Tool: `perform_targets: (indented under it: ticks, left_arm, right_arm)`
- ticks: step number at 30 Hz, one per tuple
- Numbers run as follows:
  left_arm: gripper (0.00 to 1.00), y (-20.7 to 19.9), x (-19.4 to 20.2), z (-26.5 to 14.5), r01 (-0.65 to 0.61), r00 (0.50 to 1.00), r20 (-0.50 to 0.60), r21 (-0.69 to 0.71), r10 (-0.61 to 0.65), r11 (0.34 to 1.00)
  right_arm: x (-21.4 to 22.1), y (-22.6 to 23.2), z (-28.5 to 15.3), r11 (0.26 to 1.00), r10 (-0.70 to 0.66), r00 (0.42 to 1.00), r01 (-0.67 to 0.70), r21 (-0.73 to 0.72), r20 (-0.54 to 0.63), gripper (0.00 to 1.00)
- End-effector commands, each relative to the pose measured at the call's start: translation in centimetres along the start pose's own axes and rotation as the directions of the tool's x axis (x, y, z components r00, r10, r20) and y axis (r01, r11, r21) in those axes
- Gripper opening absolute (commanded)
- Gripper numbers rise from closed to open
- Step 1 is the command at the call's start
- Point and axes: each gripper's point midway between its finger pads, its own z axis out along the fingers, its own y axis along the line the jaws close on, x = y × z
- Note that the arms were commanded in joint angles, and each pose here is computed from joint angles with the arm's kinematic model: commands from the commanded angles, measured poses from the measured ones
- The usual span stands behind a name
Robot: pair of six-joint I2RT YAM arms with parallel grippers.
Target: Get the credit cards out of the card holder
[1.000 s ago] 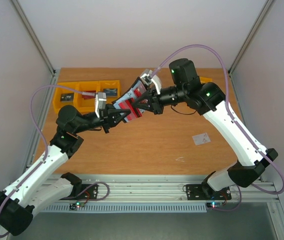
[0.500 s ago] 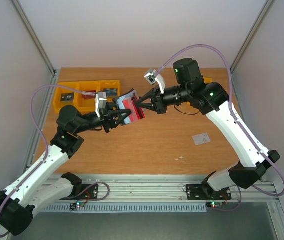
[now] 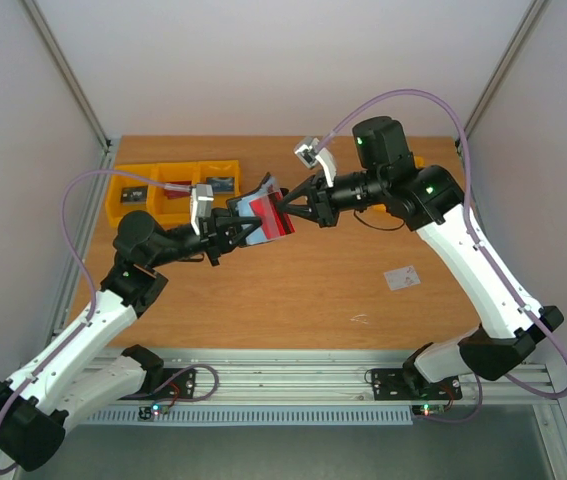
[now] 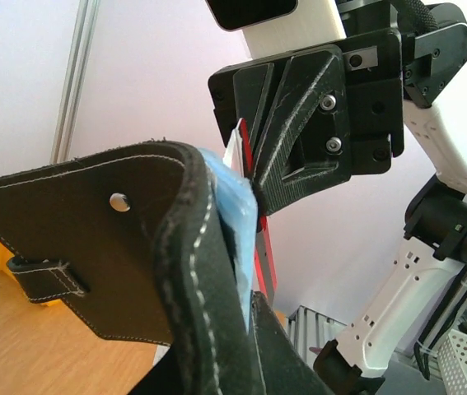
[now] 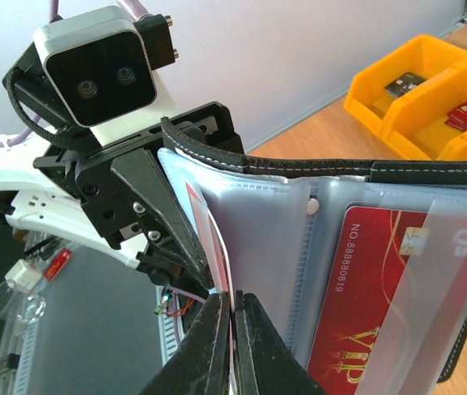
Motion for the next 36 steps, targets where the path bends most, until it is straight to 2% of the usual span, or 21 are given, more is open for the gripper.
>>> perform_targets:
  ticks: [1, 15, 25, 29, 36]
  left_arm:
    - [0.01, -1.5, -1.5, 0.1, -0.08, 0.996, 0.048, 0.053, 0.077, 0.995]
    - [0.03, -1.4, -1.4, 0.2, -0.07, 0.997, 0.04, 0.05, 0.068, 0.996]
    - [0.04, -1.6, -1.4, 0.2, -0.07, 0.997, 0.041, 0.054, 0.068, 0.996]
    - [0.0, -1.5, -1.2, 0.2, -0.064, 0.997, 0.036, 0.047, 0.062, 0.997]
    - [0.0, 0.9, 0.6, 0.5, -0.047, 0.999, -0.008, -0.043, 0.046, 0.998]
  right_arm:
    - [-0.1, -0.8, -1.3, 0.998, 0.0, 1.0, -0.002, 0.059, 0.024, 0.01]
    - [0.1, -2.5, -3.4, 0.988, 0.031, 0.997, -0.041, 0.149, 0.069, 0.01]
    - [-0.1, -2.0, -3.4, 0.993, 0.041, 0.996, -0.049, 0.109, 0.079, 0.01]
    - [0.1, -2.3, -3.9, 0.988, 0.033, 0.996, -0.045, 0.151, 0.079, 0.01]
    - [0.0, -4.3, -6.5, 0.957, 0.063, 0.99, -0.097, 0.275, 0.129, 0.01]
